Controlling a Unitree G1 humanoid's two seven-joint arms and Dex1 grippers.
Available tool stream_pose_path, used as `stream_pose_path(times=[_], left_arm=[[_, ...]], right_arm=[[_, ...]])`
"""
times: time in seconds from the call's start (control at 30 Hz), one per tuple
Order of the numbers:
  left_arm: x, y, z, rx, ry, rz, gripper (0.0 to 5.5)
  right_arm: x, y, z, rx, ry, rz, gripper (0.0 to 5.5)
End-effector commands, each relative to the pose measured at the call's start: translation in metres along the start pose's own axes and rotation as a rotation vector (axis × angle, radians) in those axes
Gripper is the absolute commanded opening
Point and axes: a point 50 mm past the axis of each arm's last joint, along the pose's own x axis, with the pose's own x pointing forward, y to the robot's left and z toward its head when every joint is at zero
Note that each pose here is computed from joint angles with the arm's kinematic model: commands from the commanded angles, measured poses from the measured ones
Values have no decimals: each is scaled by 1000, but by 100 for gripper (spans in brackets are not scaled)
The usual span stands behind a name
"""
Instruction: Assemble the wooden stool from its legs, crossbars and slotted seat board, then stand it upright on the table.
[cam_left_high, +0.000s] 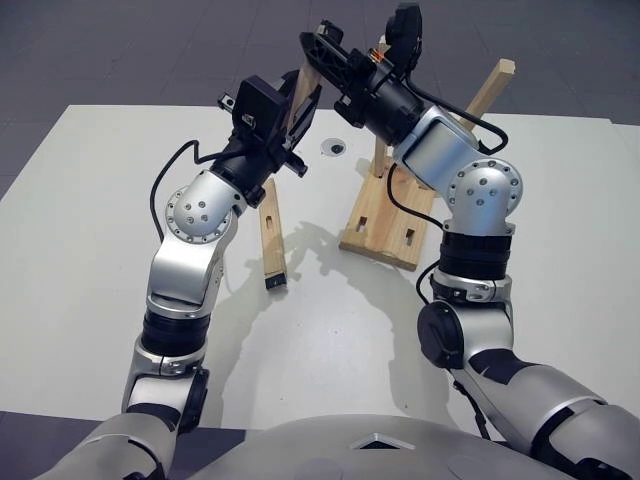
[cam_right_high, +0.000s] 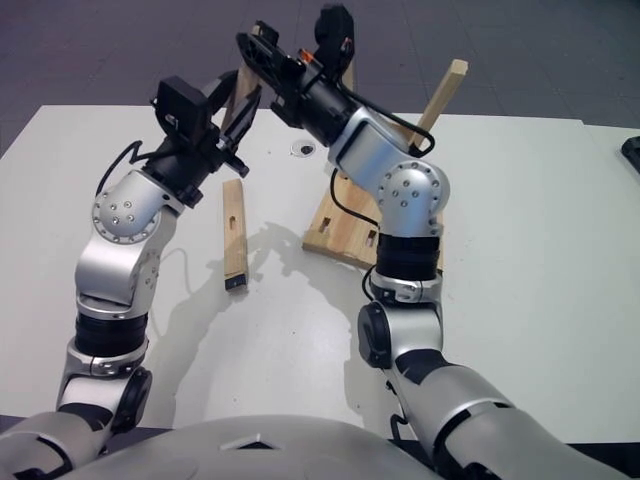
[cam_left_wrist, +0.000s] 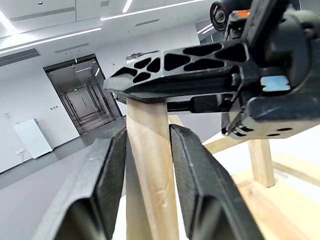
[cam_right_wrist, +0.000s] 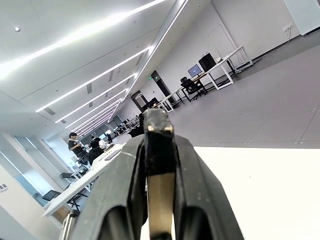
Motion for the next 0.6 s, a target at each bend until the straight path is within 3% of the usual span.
stream_pose_path(times=[0.03,0.27,0.37,0.47,0.6], left_arm=[[-1,-2,-3,3,12,15,210],[-3,-9,-8,-44,45,-8,331],[-14,-7,-14,-98,78,13,381],[-15,19,-8,-220,36,205,434],[-18,57,-16,-340,41,485,498]], right_arm=[[-6,2,-1,-9,-7,15,41],[-35,-24,23,-148,-116,-182,41],[-78,-33,70,-330,-268,-328,41],[-125,-21,109,-522,-428,-448,41],[-177,-25,119,-796,-402,-740,41]])
